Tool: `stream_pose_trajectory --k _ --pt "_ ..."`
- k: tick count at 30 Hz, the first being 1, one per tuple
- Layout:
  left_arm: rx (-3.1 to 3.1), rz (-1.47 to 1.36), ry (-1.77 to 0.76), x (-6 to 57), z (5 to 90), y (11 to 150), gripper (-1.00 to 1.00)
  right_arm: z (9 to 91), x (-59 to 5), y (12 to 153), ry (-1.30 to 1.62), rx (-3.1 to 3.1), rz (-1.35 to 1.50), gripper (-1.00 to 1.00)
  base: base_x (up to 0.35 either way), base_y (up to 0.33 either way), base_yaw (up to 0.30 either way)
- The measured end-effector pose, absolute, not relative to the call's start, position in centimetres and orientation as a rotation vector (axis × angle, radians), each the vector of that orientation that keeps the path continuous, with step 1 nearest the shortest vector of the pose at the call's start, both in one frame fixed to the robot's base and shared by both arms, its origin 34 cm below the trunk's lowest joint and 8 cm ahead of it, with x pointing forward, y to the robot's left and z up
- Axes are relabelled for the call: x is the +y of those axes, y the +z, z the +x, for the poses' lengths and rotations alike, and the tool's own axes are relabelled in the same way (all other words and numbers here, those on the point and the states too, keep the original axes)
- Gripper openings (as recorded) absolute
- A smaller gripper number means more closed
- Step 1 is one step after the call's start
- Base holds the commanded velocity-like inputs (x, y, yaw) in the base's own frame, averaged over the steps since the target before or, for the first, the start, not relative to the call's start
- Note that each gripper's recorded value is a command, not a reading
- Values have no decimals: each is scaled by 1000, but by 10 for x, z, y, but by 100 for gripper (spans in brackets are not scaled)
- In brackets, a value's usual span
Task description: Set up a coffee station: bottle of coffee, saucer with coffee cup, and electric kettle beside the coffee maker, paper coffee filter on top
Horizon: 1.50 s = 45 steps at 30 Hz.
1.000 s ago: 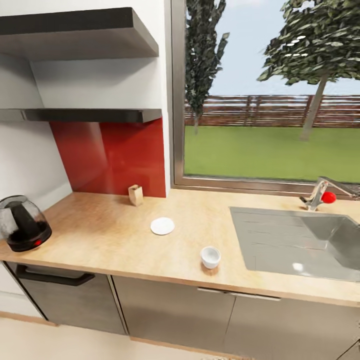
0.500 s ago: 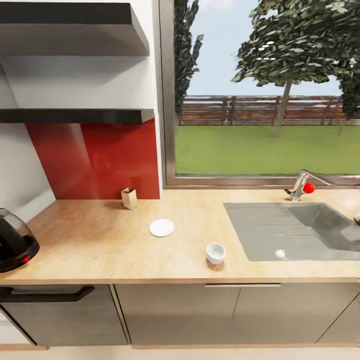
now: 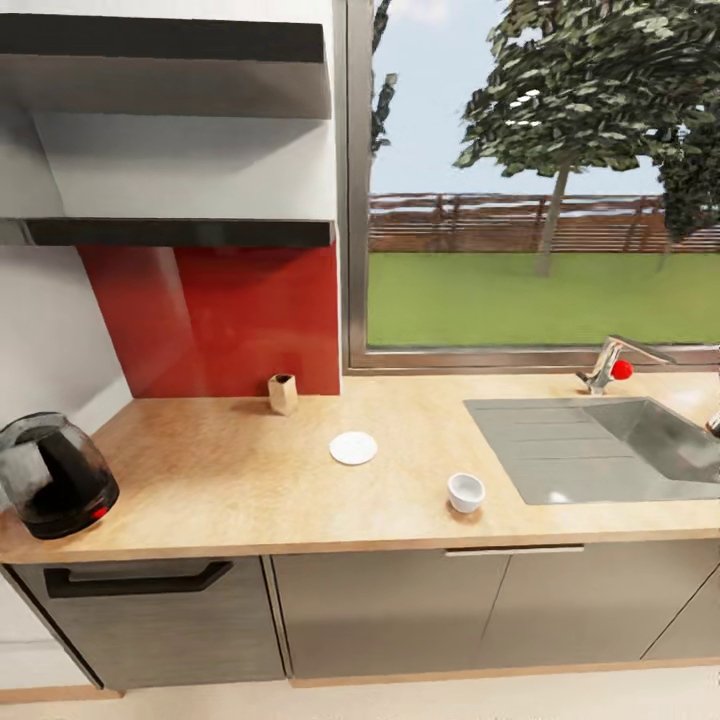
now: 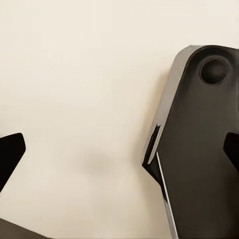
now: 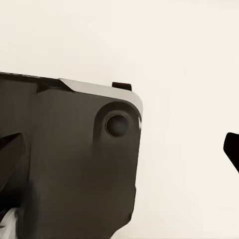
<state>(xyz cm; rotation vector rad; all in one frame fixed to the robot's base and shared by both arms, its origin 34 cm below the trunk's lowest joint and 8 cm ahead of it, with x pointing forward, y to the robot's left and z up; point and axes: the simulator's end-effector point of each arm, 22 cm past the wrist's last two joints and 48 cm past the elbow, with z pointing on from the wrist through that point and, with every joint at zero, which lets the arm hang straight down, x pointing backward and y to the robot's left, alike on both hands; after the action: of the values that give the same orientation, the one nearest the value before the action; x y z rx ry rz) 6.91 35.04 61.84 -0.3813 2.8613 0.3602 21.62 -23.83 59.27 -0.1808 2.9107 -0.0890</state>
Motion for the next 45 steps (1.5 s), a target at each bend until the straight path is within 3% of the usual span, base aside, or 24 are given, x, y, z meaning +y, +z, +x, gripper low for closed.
stream_pose_trajectory --k 9,18,28,31,34,37,45 --pt "2851 -378 363 353 74 619 100 217 -242 593 -98 2910 -170 100 -50 6 0" --pt "2704 -209 301 349 170 622 100 284 -228 606 -88 2765 -153 100 -25 0 0" --pt "2247 -178 220 341 359 693 100 447 -198 699 -46 2242 -67 100 0 0 0" --pt "1934 -206 152 322 475 784 100 514 -176 774 -13 1981 -22 100 0 0 0" --pt "1754 -247 76 295 541 860 100 555 -142 834 45 1815 -109 100 0 0 0" --pt "1665 -206 -57 238 586 929 100 589 -110 915 113 1626 -124 100 0 0 0" --pt "1666 -212 -301 196 641 1019 100 642 -95 1040 228 1565 -2 100 0 0 0"
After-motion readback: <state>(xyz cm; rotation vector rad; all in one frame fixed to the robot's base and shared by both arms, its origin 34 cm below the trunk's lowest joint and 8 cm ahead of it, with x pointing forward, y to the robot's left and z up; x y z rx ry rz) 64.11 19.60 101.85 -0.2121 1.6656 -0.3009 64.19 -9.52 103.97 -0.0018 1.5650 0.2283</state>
